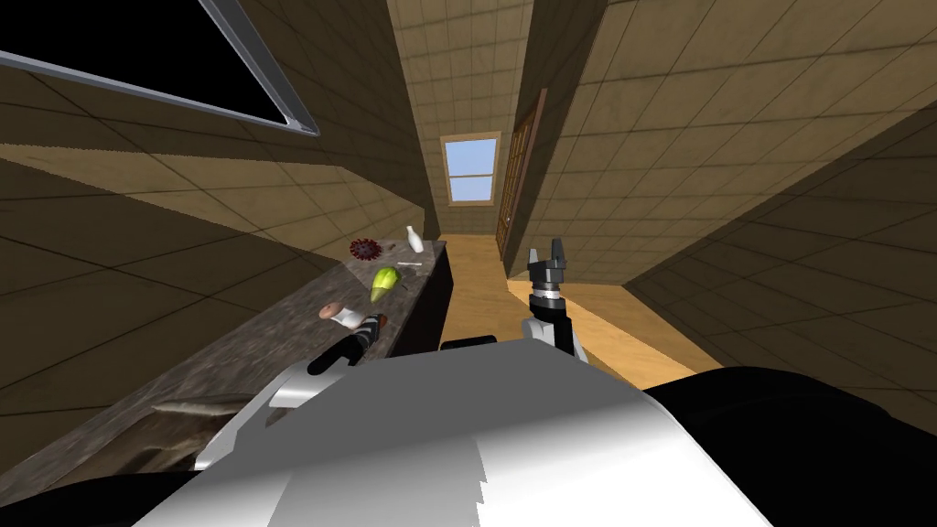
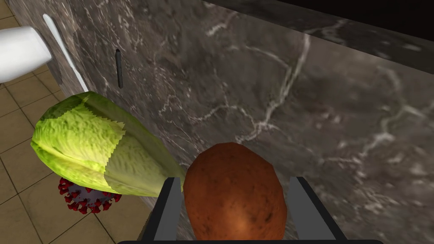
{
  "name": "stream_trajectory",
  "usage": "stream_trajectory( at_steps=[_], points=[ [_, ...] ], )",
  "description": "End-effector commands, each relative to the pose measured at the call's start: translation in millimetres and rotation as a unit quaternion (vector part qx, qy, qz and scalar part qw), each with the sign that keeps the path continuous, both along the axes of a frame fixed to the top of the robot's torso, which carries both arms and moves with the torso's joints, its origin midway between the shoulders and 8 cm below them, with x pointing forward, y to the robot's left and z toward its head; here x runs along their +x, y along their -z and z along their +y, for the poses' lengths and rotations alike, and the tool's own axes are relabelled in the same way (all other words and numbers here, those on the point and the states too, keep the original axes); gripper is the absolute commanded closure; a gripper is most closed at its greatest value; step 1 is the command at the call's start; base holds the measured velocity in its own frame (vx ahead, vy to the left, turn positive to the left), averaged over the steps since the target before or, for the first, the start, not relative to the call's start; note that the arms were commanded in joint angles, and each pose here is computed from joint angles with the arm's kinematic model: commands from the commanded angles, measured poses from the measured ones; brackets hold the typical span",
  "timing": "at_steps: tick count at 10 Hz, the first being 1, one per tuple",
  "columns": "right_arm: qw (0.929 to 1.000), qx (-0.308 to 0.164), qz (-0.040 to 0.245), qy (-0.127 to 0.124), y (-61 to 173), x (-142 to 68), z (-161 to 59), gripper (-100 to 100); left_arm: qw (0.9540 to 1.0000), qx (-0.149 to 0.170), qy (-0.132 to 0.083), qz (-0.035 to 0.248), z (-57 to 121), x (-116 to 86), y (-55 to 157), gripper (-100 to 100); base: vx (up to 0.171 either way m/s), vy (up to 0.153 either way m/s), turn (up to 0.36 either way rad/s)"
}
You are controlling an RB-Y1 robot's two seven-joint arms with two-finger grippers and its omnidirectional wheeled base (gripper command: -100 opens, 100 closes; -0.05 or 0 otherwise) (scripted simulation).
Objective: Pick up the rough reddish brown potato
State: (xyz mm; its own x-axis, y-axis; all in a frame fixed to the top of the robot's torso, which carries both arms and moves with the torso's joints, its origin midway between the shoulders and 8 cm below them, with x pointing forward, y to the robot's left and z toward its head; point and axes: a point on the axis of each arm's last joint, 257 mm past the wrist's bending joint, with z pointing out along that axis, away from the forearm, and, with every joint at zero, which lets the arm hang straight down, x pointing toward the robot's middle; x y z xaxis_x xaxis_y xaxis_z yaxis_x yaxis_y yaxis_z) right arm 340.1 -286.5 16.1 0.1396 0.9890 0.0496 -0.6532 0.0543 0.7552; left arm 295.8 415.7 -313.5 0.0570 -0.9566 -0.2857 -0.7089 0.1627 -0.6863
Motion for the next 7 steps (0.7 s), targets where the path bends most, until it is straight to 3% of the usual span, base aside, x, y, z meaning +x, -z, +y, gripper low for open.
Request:
stream_trajectory(
  at_steps=[1, 5, 6, 7],
  points=[
    [1.0000, 0.000, 0.000, 0.000, 0.0, 0.0, 0.0, 0, 0.9999, 0.001, 0.014, 0.001, -10.5, -6.9, -3.7, 100, 0.102, 0.013, 0.219],
    [1.0000, 0.000, 0.000, 0.000, 0.0, 0.0, 0.0, 0, 0.9993, 0.000, 0.037, 0.004, -30.0, -19.6, -10.6, 100, 0.073, 0.001, 0.132],
    [1.0000, 0.000, 0.000, 0.000, 0.0, 0.0, 0.0, 0, 0.9994, 0.000, 0.033, 0.003, -27.3, -17.2, -9.0, 100, 0.021, -0.002, 0.023],
    [1.0000, 0.000, 0.000, 0.000, -0.1, 0.0, 0.1, 0, 0.9994, 0.000, 0.034, 0.003, -27.9, -17.5, -9.3, 0, 0.000, 0.000, 0.000]
  ],
)
